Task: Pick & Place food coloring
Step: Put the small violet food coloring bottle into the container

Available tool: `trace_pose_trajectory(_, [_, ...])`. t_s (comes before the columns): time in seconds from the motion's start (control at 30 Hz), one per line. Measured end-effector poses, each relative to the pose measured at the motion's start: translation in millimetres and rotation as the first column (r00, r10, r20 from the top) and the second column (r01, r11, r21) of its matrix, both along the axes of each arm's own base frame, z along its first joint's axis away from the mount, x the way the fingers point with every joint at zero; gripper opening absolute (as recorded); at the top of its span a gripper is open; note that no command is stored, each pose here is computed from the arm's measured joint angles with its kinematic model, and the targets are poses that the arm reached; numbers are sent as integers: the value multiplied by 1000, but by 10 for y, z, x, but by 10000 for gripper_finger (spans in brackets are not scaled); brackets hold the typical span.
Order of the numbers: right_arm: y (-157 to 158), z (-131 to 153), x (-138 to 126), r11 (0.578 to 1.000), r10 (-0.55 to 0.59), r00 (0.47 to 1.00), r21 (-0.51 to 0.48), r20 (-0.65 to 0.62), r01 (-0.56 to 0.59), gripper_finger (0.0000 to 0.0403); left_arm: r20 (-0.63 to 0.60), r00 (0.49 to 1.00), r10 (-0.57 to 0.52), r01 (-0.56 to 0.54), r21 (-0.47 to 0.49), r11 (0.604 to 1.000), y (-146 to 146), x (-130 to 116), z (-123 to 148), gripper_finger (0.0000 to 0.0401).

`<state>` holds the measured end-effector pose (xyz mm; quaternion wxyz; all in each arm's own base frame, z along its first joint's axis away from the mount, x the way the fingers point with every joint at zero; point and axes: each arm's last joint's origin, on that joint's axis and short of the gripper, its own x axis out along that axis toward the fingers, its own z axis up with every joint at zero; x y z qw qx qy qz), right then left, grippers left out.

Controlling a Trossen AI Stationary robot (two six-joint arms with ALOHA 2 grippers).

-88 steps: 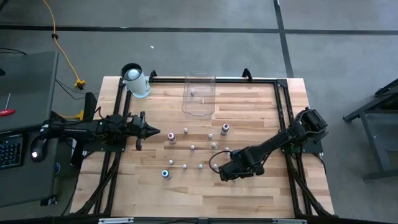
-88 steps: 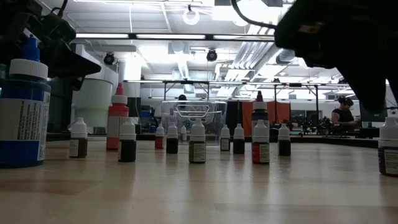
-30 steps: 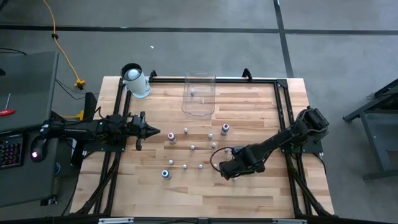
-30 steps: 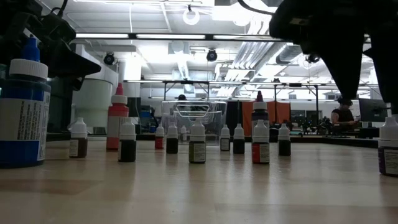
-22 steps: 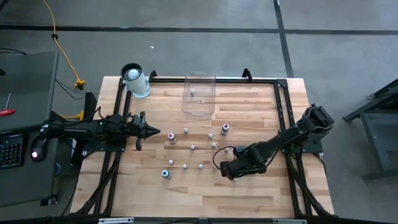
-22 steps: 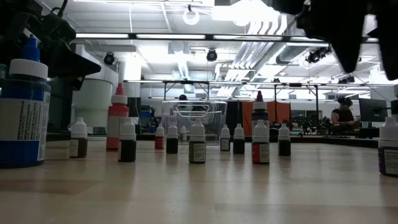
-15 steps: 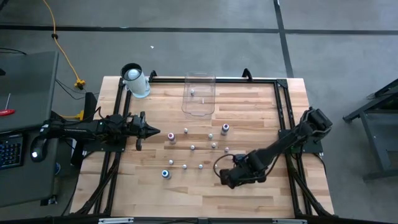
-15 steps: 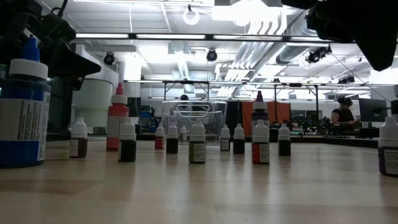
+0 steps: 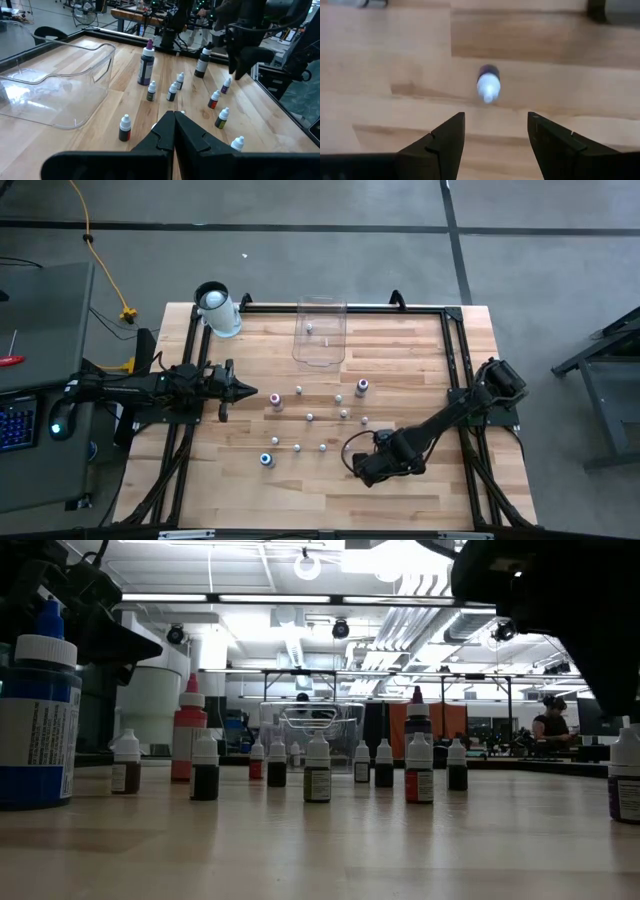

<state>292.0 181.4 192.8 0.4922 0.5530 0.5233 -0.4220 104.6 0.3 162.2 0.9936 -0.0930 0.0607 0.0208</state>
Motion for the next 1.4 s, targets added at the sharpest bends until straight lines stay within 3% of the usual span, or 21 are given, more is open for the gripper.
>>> trace_pose_trajectory(0.3, [12, -183, 92, 1000, 9, 1000, -30, 2, -9, 204, 0, 1000, 0, 0, 0, 1000, 0, 0, 0, 1])
trace_pose_trajectory(0.77, [-25, -193, 67, 997, 10, 1000, -81, -19, -11, 201, 0, 1000, 0, 0, 0, 1000, 0, 0, 0, 1])
trace_pose_trajectory(1.4, [-19, -232, 105, 997, 31, 1000, -72, -6, -31, 98, 0, 1000, 0, 0, 0, 1000, 0, 0, 0, 1])
